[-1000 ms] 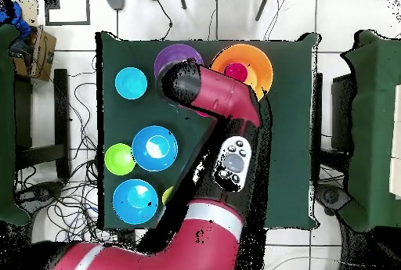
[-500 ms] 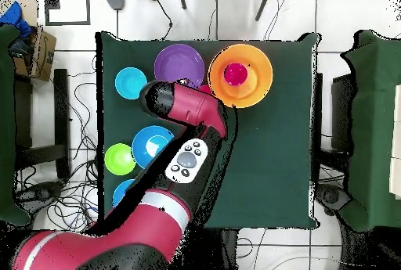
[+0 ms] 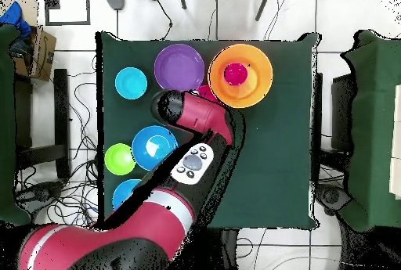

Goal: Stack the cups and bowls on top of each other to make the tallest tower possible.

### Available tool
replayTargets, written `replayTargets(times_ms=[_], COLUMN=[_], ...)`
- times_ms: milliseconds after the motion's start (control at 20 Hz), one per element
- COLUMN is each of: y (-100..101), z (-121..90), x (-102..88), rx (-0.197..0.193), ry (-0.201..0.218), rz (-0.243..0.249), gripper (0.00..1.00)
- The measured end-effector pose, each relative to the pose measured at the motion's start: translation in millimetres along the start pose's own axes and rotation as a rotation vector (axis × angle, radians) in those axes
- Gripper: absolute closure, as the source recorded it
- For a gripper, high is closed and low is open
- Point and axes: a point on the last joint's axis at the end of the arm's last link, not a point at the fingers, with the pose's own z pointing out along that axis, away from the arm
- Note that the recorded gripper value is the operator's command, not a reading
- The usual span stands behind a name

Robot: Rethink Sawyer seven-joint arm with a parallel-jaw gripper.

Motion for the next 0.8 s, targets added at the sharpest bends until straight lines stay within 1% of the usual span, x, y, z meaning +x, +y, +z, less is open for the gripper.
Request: replayTargets(times_ms=[100,200,250,350,400,450,550,700,800], y=[-2,-4,-4,-7,-8,-10,-14,-19,-25], z=[-10,-28,-34,-63,-70,-86,-107,-133,-154], x=[-16.6,-40.7,-47.6,-79.3,-85.8,-99.5,-114.1,-127.1,-133.7], rx=[-0.002,-0.008,-0.011,-0.034,-0.041,-0.059,-0.085,-0.111,-0.117], ry=[0.007,0.019,0.023,0.044,0.048,0.056,0.066,0.084,0.092], rz=[0.03,0.073,0.086,0.146,0.158,0.186,0.217,0.237,0.198], gripper=[0.0,0.0,0.0,0.0,0.0,0.0,0.0,0.0,0.0])
